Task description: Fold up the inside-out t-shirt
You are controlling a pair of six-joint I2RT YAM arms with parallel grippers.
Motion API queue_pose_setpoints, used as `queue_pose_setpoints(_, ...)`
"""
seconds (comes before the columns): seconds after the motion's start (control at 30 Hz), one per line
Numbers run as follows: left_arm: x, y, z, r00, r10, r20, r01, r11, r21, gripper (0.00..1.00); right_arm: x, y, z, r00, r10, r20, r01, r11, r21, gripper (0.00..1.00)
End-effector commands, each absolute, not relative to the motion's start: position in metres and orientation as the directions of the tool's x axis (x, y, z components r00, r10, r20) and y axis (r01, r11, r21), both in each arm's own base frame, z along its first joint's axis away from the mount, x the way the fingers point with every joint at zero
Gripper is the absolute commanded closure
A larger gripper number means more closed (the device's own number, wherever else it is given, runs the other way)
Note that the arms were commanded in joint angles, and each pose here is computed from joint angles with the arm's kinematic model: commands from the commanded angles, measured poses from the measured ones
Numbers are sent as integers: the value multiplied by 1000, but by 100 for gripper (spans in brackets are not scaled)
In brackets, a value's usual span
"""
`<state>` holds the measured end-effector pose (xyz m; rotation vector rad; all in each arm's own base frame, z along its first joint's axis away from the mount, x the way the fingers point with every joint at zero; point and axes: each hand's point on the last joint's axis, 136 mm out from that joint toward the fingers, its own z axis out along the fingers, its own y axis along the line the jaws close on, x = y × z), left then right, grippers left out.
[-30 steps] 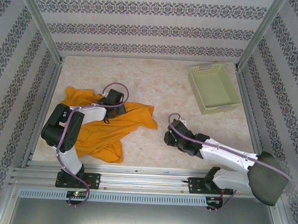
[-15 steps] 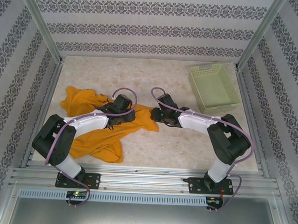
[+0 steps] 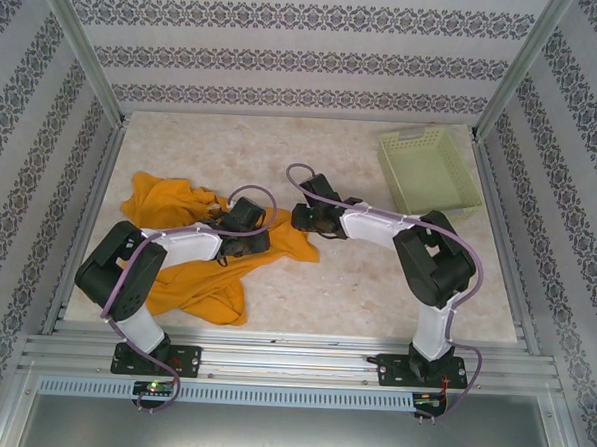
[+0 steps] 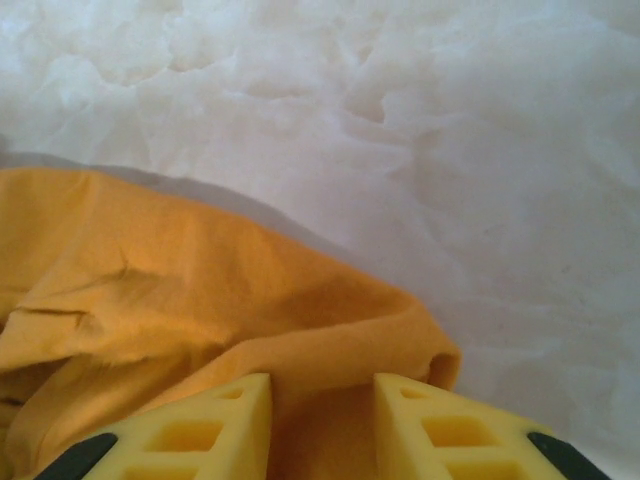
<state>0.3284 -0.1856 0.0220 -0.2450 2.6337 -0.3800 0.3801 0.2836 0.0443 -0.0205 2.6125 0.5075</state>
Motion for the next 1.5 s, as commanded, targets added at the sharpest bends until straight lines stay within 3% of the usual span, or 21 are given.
queue_pose_setpoints(0.0, 300, -181, -5, -917, -212, -337, -121, 955, -272, 55, 379, 281, 35, -894, 24, -447, -109, 957, 268, 69)
queue_pose_setpoints(0.47, 296, -178, -13, -919, -218, -327, -131, 955, -267, 56, 358, 255, 61, -876, 47, -479, -99, 957, 274, 63)
queue_pose_setpoints(0.9, 293, -179, -11, -918, -218, -332, -128, 954, -271, 56, 363, 266, 37, -893, -1, -450, -115, 968, 225, 68)
queue_pose_setpoints(1.23, 292, -180, -11, -919, -215, -332, -125, 954, -272, 56, 368, 274, 30, -898, -23, -440, -127, 970, 207, 63)
queue_pose_setpoints(1.47, 291, -177, -12, -918, -218, -332, -133, 956, -261, 56, 371, 275, 25, -907, -36, -420, -122, 976, 179, 69)
